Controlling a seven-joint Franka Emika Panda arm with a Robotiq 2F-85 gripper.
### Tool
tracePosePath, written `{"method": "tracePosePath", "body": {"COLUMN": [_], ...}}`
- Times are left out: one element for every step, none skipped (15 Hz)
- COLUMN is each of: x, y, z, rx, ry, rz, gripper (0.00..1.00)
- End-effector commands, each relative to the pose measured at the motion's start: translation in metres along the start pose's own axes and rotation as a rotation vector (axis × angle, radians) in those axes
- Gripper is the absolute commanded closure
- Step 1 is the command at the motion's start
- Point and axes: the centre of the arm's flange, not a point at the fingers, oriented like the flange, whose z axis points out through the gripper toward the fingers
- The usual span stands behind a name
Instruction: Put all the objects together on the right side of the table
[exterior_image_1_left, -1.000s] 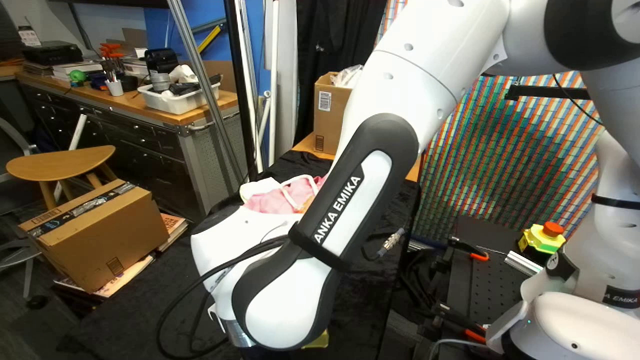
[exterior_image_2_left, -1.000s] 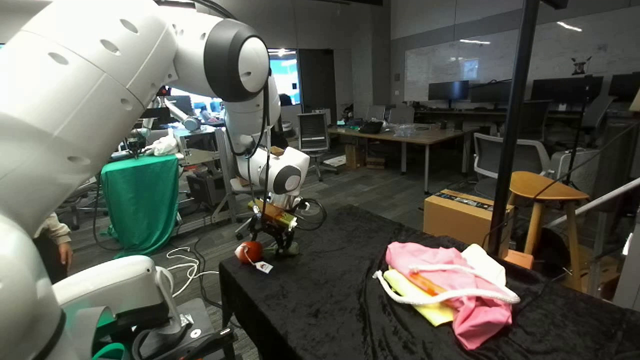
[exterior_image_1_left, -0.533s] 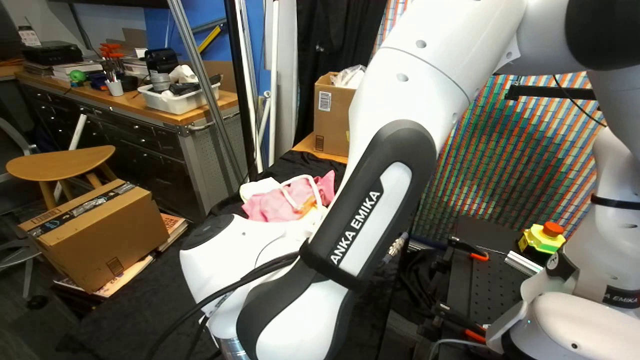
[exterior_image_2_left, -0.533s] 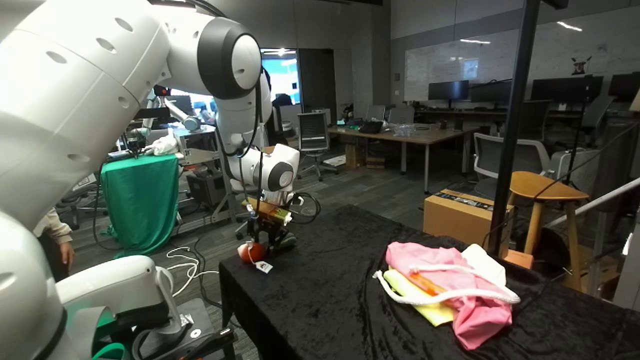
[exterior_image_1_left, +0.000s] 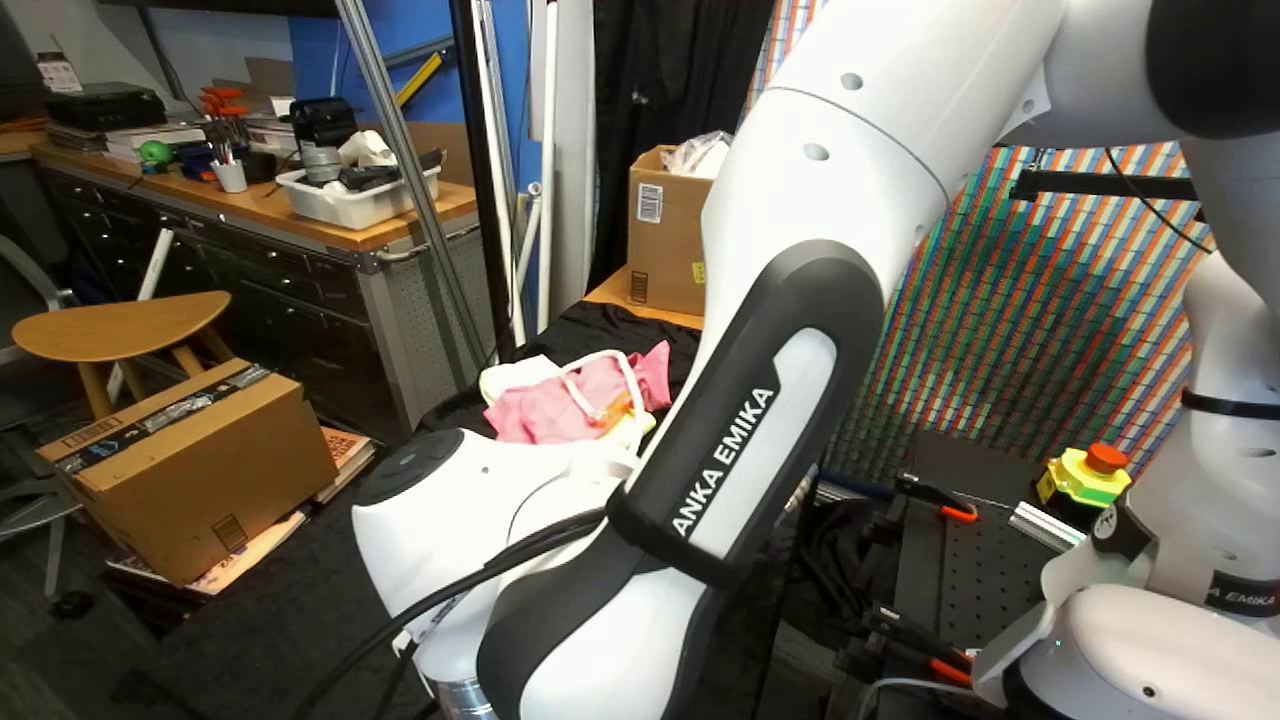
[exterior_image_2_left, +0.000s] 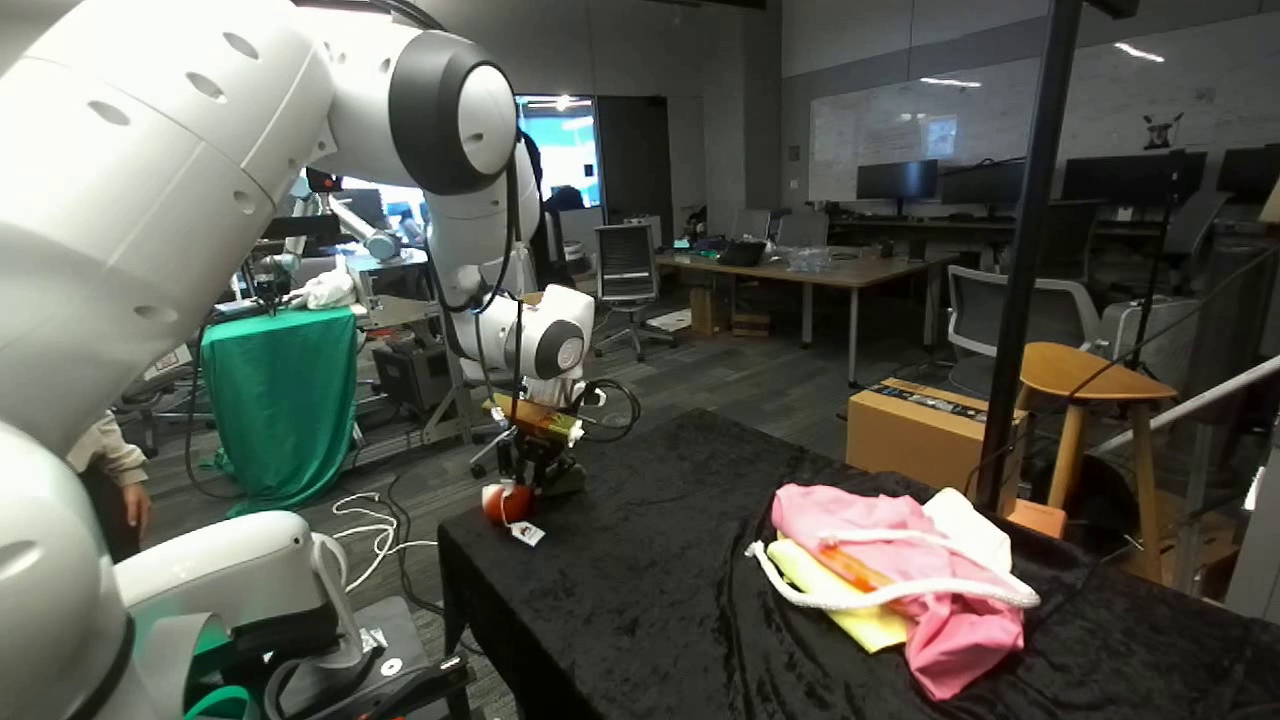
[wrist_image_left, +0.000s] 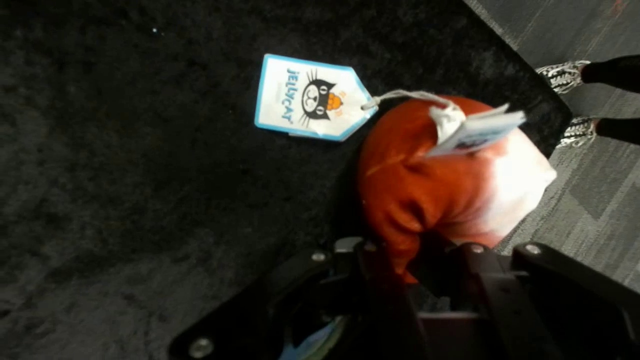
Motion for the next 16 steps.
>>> {"method": "tracePosePath", "body": {"x": [-0.004, -0.004, -0.006, -0.007, -0.008, -0.011, -0.014, -0.016, -0.020, -0.023, -0.025, -0.027, -0.031, -0.033, -0.036, -0.039], "y": [0.000, 0.001, 0.002, 0.003, 0.006, 0.008, 0.010, 0.014, 0.018, 0.022, 0.027, 0.034, 0.041, 0.050, 0.060, 0.072], "z": [-0.008, -0.011, -0.016, -0.020, -0.027, -0.035, -0.045, -0.053, -0.064, -0.075, -0.084, -0.094, -0.106, -0.115, -0.123, -0.132], "rx": [-0.032, -0.033, -0.033, -0.038, -0.043, -0.045, -0.054, -0.061, -0.073, -0.088, -0.100, -0.114, -0.131, -0.150, -0.171, -0.200], "ry": [0.005, 0.006, 0.009, 0.016, 0.030, 0.042, 0.057, 0.073, 0.093, 0.110, 0.127, 0.144, 0.167, 0.193, 0.220, 0.255], "rz": [0.003, 0.005, 0.006, 0.008, 0.013, 0.017, 0.023, 0.030, 0.041, 0.055, 0.072, 0.092, 0.114, 0.144, 0.172, 0.212], "gripper": [0.89, 0.90, 0.90, 0.91, 0.91, 0.91, 0.91, 0.91, 0.91, 0.91, 0.91, 0.91, 0.91, 0.91, 0.91, 0.91]}}
